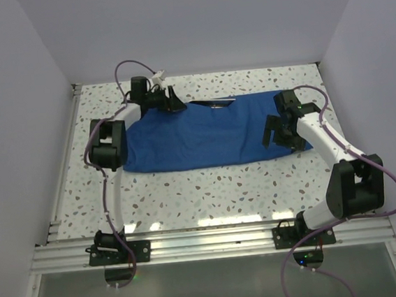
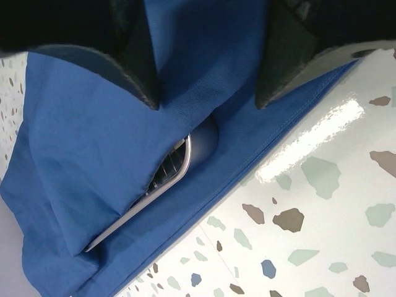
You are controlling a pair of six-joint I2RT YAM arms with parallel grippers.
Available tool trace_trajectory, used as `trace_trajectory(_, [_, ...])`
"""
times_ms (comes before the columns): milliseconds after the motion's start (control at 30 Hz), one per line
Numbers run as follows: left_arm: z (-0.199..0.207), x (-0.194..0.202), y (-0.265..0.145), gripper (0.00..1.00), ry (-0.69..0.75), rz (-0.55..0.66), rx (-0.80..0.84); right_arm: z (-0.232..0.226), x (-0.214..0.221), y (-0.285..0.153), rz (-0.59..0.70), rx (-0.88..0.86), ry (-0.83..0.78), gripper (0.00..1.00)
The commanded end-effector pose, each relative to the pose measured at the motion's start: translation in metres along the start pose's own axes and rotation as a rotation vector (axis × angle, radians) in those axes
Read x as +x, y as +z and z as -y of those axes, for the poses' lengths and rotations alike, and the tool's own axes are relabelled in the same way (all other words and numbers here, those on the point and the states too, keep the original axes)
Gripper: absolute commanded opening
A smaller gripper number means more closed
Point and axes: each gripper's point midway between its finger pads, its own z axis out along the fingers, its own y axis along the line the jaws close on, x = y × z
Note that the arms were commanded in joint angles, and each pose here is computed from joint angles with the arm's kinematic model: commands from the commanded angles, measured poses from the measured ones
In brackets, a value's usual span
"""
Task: Open and lay out the surgical kit
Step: Open the surgical kit at the center of the board.
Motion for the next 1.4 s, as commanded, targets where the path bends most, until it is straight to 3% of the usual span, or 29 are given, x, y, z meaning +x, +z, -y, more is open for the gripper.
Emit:
trace_trajectory(0, [0.030,-0.037,-0.010,0.62,0.090,0.067,0.025,-0.002,-0.002,-0.005,0.024,-0.014,-0.005,0.92])
trace_trajectory(100, [0.030,-0.039,-0.010,0.44,0.089,0.071,0.015,-0.003,-0.002,-0.004,0.021,-0.018,-0.007,0.92])
trace_trajectory(200, [0.030,-0.039,-0.011,0.12,0.087,0.067,0.016,-0.003,-0.002,-0.003,0.017,-0.014,-0.010,0.92])
trace_trajectory(300, [0.030,-0.038,-0.012,0.00,0.083,0.061,0.009,-0.003,-0.002,-0.001,0.015,-0.011,-0.013,0.92])
trace_trajectory(533, [0.040,-0.050,-0.027,0.00,0.110,0.064,-0.035,-0.003,-0.002,0.002,0.009,-0.010,-0.017,0.92])
trace_trajectory(800, [0.075,-0.091,-0.070,0.00,0.248,0.142,-0.249,-0.007,-0.005,0.004,0.011,-0.023,-0.024,0.92])
trace_trajectory(967, [0.111,-0.091,-0.082,0.00,0.272,0.170,-0.190,-0.012,-0.006,0.005,0.009,-0.041,-0.024,0.92])
trace_trajectory(1133, [0.156,-0.036,-0.076,0.00,0.264,0.087,-0.094,-0.016,-0.010,0.002,0.024,-0.061,-0.013,0.92])
trace_trajectory(1200, [0.177,0.003,-0.080,0.00,0.243,0.034,-0.060,-0.019,-0.017,-0.004,0.055,-0.079,-0.001,0.92])
trace_trajectory(1367, [0.229,0.086,-0.114,0.00,0.196,-0.066,-0.026,-0.026,-0.043,-0.035,0.187,-0.143,0.052,0.92])
